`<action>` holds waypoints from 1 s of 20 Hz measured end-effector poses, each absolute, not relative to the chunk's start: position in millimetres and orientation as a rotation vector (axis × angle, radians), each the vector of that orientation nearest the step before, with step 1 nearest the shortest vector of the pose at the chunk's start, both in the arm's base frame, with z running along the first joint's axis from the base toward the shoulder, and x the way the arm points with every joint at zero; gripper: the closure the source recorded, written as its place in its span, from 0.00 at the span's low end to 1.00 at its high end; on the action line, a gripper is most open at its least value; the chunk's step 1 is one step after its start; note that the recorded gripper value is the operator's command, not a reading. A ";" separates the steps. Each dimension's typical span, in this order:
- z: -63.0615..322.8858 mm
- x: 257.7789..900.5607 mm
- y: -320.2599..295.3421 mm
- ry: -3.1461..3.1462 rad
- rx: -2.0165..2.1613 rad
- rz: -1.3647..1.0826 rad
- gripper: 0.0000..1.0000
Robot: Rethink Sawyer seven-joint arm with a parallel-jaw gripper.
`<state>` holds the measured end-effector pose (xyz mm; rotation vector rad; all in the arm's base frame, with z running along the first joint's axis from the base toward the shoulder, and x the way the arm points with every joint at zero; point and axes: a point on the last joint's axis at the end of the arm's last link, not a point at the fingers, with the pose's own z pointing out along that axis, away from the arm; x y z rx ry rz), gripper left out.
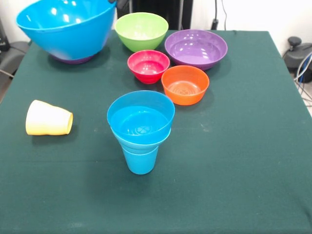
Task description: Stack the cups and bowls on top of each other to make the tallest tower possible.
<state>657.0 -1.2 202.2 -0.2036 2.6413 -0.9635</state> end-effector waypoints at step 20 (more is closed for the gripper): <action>164.7 651.4 19.9 2.664 -0.308 -1.015 1.00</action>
